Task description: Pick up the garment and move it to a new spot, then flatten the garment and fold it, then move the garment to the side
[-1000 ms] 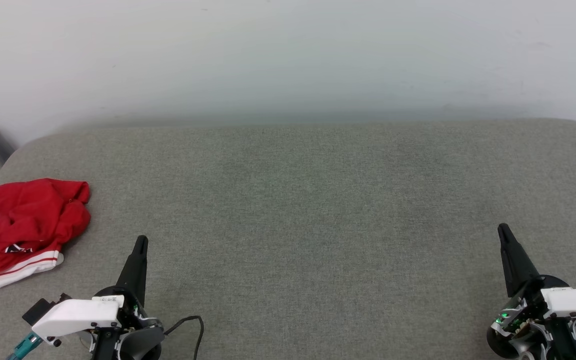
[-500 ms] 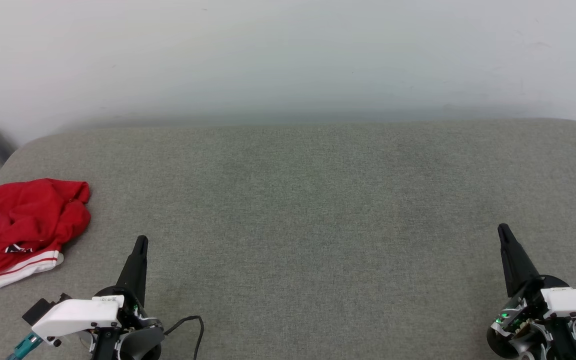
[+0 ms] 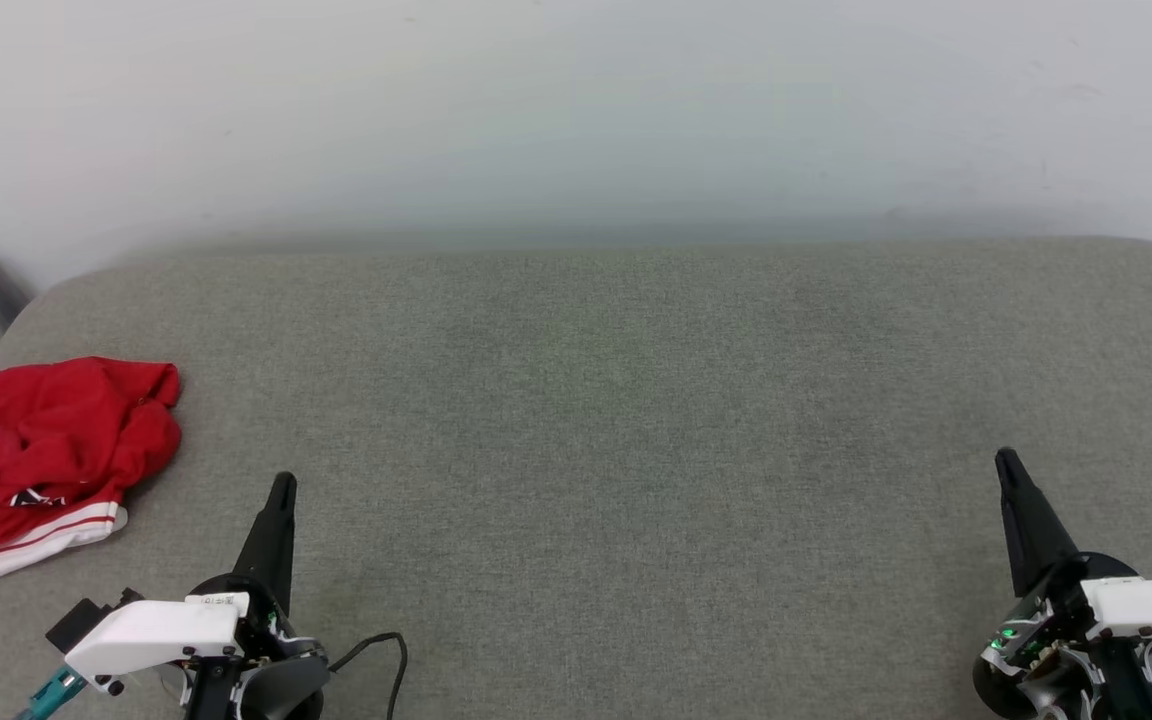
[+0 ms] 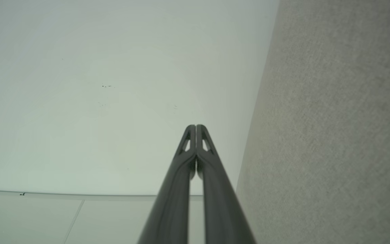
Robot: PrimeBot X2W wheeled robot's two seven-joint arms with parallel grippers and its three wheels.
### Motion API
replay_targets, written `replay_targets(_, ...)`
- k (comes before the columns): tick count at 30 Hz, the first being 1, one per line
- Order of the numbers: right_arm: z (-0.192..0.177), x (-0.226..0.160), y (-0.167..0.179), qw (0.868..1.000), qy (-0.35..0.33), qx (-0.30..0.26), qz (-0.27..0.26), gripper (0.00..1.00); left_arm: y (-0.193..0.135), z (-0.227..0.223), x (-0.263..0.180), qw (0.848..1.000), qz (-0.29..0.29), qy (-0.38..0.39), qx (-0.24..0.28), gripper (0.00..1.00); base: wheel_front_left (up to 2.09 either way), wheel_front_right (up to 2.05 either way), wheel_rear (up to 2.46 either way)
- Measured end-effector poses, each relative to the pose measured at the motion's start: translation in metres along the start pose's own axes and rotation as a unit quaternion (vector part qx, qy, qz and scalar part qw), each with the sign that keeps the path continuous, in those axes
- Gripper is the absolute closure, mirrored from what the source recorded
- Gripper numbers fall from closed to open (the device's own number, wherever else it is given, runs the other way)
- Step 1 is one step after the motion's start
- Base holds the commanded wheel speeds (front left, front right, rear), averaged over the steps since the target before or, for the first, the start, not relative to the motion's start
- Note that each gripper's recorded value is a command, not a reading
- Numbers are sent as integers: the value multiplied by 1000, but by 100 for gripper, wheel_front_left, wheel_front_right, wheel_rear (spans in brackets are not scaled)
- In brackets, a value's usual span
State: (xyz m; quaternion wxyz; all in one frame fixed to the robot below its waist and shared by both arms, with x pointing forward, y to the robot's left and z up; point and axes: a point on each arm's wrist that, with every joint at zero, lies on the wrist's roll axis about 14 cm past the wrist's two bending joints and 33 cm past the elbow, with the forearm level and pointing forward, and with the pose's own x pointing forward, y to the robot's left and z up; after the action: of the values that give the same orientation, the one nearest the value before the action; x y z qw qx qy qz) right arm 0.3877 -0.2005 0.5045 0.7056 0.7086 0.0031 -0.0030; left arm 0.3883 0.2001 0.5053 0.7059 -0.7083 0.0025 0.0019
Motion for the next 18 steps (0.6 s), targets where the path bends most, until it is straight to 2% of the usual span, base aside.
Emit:
replay_targets(1, 0, -1, -1, 1000, 0, 0, -2, 0, 1, 0, 0, 1000, 2, 0, 0, 0, 0, 0, 0)
replay_targets(6, 2, -12, -26, 999, -5, 3, -38, 0, 26, -2, -12, 999, 38, -1, -3, 0, 0, 0, 0)
replay_targets(10, 5, -13, -28, 999, -14, -10, -42, 0, 24, 0, -12, 999, 36, -7, 9, 0, 0, 0, 0)
replay_targets(18, 10, -13, -19, 996, -25, -84, -32, 0, 19, 3, -10, 996, 40, -18, 75, 0, 0, 0, 0)
